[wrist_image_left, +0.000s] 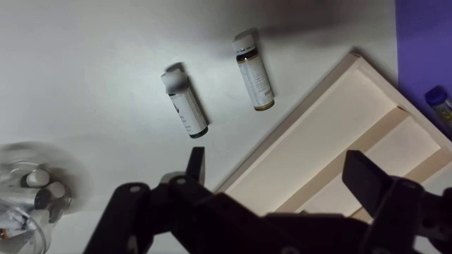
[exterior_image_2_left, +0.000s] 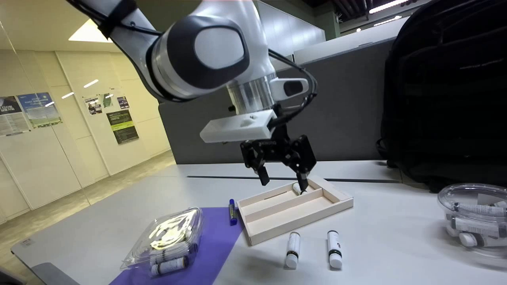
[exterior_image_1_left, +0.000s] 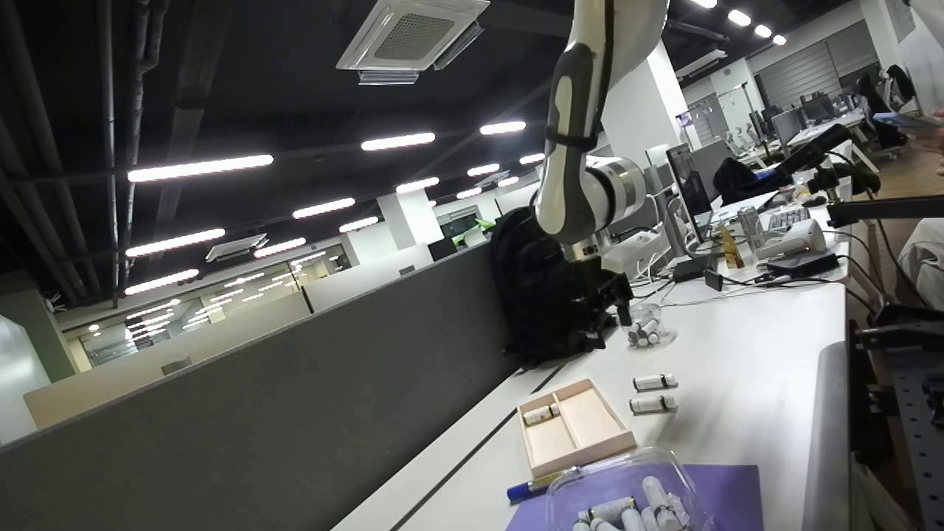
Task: Pick up one bottle from the table and put it on the tray
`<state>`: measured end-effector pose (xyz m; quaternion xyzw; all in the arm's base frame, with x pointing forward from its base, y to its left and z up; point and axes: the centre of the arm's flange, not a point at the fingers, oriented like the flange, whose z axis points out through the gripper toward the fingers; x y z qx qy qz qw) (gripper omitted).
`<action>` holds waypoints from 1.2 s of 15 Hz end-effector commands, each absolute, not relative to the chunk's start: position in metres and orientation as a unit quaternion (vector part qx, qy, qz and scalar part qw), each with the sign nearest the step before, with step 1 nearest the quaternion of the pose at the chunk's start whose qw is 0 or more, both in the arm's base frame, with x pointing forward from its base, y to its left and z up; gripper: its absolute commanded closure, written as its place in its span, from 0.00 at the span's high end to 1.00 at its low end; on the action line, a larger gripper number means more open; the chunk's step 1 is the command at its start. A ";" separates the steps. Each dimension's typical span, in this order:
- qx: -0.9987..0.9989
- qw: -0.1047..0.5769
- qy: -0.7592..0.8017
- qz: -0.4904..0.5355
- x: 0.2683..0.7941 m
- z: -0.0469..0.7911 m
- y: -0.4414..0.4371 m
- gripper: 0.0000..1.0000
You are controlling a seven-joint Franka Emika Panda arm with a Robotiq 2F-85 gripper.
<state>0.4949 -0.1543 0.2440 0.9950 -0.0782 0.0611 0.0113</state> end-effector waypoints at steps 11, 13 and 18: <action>0.999 -0.024 0.014 -0.039 0.503 0.145 -0.177 1.00; 0.998 -0.030 0.021 -0.052 0.505 0.137 -0.177 1.00; 0.998 -0.031 0.021 -0.060 0.513 0.127 -0.180 0.99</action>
